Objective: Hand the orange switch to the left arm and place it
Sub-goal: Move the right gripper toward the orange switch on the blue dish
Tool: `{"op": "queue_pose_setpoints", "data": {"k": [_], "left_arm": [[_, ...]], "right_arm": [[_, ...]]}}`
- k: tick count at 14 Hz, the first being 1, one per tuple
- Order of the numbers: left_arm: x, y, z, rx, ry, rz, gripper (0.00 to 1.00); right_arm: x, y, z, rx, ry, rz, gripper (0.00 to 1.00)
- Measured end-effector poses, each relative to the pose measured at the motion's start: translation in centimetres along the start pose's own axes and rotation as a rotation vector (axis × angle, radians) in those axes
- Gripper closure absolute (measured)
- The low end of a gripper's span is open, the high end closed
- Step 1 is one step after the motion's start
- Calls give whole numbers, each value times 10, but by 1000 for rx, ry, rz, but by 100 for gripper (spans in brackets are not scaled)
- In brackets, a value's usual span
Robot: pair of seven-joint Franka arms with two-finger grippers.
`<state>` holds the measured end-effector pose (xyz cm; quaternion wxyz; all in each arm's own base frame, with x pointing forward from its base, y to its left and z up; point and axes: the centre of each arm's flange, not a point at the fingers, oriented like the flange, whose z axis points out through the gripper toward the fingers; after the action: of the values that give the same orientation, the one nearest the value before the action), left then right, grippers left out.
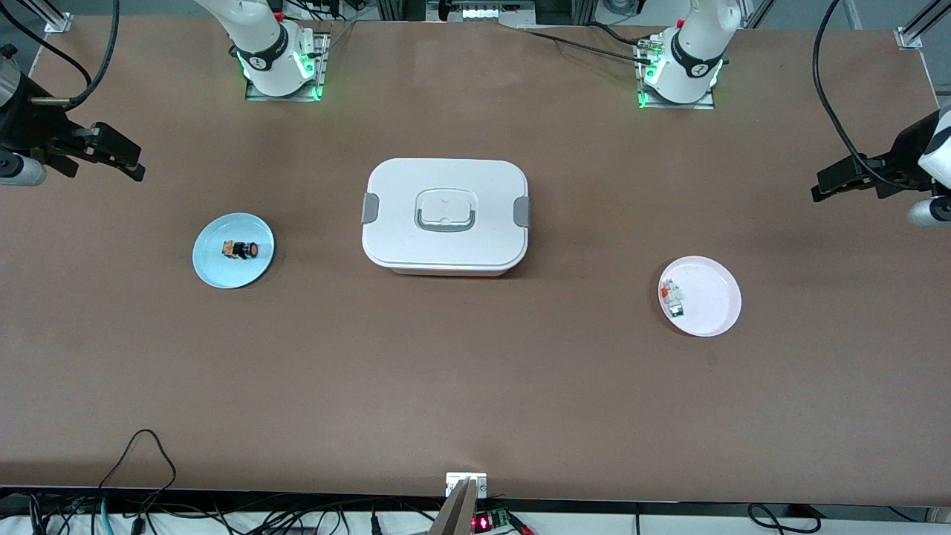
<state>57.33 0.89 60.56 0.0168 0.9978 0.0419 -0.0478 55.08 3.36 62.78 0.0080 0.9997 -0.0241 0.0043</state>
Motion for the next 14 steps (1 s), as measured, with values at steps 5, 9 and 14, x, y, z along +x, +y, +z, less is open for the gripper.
{"op": "queue_pose_setpoints", "data": {"k": [5, 9, 14], "left_arm": [[1, 4, 3, 1, -5, 8, 0], [2, 8, 5, 1, -9, 14, 0], [2, 8, 5, 1, -9, 15, 0]], "right_arm": [[4, -1, 11, 11, -24, 8, 0], [19, -3, 82, -6, -158, 2, 0], [40, 36, 192, 5, -182, -61, 0]]}}
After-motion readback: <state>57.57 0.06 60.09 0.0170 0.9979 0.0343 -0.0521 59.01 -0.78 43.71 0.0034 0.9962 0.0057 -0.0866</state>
